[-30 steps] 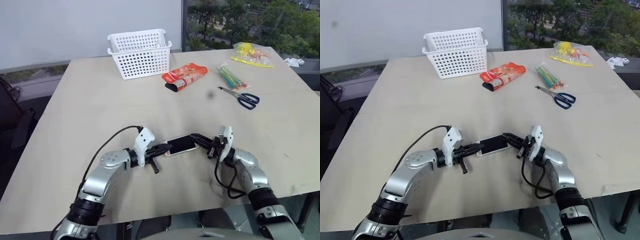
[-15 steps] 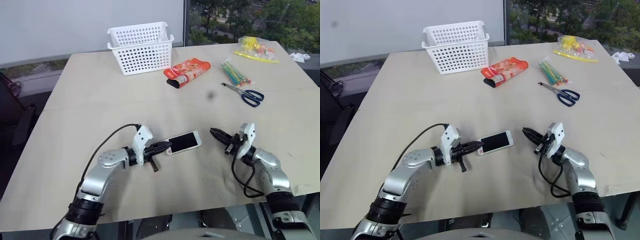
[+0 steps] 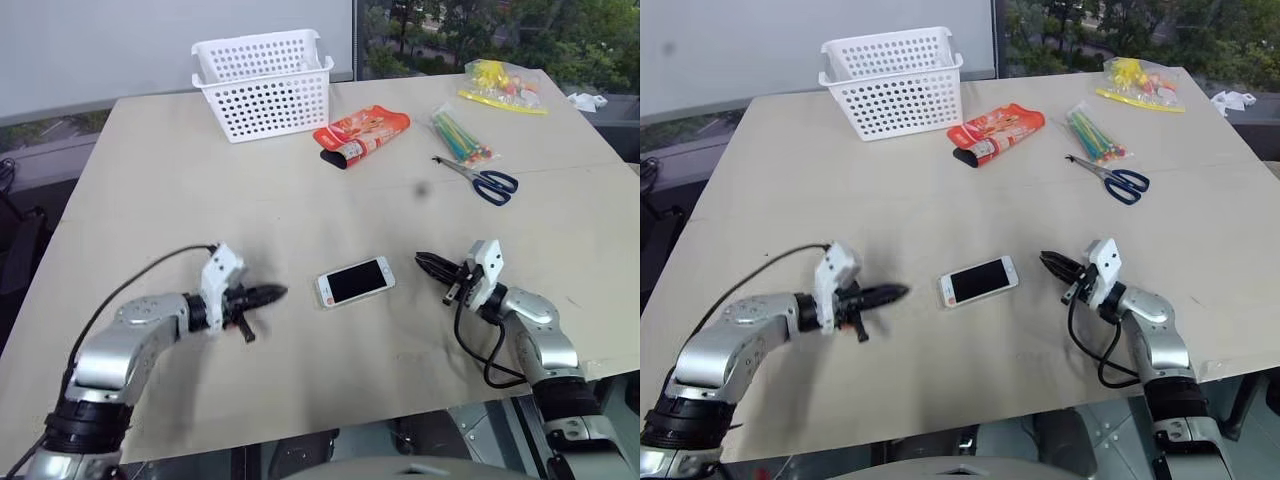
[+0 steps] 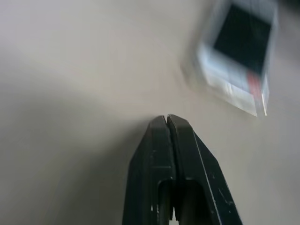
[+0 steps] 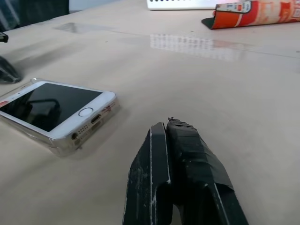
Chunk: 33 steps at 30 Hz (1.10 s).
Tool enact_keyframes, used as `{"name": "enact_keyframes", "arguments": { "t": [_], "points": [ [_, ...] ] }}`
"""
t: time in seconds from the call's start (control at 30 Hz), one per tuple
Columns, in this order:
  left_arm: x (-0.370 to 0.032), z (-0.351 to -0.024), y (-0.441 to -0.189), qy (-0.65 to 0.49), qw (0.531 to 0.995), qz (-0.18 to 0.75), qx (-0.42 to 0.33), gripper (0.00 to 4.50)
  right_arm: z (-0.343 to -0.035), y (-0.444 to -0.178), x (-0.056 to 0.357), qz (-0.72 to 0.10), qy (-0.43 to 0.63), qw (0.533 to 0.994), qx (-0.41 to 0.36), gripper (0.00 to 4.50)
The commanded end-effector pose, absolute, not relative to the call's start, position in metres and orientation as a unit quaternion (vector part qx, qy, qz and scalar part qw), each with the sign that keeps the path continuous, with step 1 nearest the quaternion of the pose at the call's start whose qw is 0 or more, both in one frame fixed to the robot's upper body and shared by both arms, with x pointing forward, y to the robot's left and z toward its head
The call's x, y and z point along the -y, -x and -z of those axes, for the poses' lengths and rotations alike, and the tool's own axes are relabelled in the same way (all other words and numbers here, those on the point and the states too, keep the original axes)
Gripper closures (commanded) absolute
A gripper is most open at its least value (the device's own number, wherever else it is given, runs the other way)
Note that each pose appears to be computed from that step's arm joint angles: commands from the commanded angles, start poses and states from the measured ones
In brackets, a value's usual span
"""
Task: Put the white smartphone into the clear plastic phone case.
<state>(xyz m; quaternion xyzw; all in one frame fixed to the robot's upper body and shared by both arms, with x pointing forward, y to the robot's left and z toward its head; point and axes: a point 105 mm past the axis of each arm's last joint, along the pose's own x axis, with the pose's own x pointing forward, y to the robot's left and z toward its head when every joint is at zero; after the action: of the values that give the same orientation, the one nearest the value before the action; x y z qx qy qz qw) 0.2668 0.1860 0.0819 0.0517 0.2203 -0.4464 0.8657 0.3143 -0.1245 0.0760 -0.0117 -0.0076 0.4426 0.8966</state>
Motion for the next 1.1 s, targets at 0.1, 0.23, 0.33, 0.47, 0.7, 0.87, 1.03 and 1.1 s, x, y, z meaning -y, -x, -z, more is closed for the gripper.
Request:
{"name": "enact_keyframes", "arguments": {
  "t": [0.1, 0.23, 0.33, 0.47, 0.7, 0.87, 1.03, 1.1],
  "points": [
    [-0.155, -0.075, -0.266, -0.056, 0.848, 0.482, -0.214, 4.50, -0.077, -0.303, 0.107, -0.485, 0.017, 0.874, -0.003, 4.44],
    [-0.139, -0.073, -0.277, -0.052, 0.853, 0.480, -0.198, 4.50, -0.072, -0.304, 0.100, -0.496, 0.044, 0.867, -0.017, 4.44],
    [-0.136, -0.071, -0.278, -0.054, 0.852, 0.481, -0.200, 4.50, -0.073, -0.304, 0.094, -0.506, 0.054, 0.861, -0.018, 4.44],
    [-0.136, -0.069, -0.279, -0.057, 0.853, 0.479, -0.200, 4.50, -0.071, -0.299, 0.081, -0.532, 0.069, 0.844, -0.021, 4.44],
    [-0.135, -0.068, -0.283, -0.060, 0.858, 0.472, -0.193, 4.50, -0.070, -0.294, 0.060, -0.565, 0.106, 0.818, -0.019, 4.44],
    [-0.135, -0.069, -0.283, -0.061, 0.859, 0.472, -0.190, 4.50, -0.069, -0.298, 0.049, -0.564, 0.146, 0.813, -0.017, 4.44],
    [-0.146, -0.078, -0.287, -0.068, 0.867, 0.459, -0.181, 4.50, -0.071, -0.304, 0.063, -0.535, 0.149, 0.831, -0.015, 4.44],
    [-0.163, -0.086, -0.294, -0.073, 0.879, 0.438, -0.174, 4.50, -0.073, -0.308, 0.075, -0.515, 0.151, 0.843, -0.016, 4.44]
  ]
}}
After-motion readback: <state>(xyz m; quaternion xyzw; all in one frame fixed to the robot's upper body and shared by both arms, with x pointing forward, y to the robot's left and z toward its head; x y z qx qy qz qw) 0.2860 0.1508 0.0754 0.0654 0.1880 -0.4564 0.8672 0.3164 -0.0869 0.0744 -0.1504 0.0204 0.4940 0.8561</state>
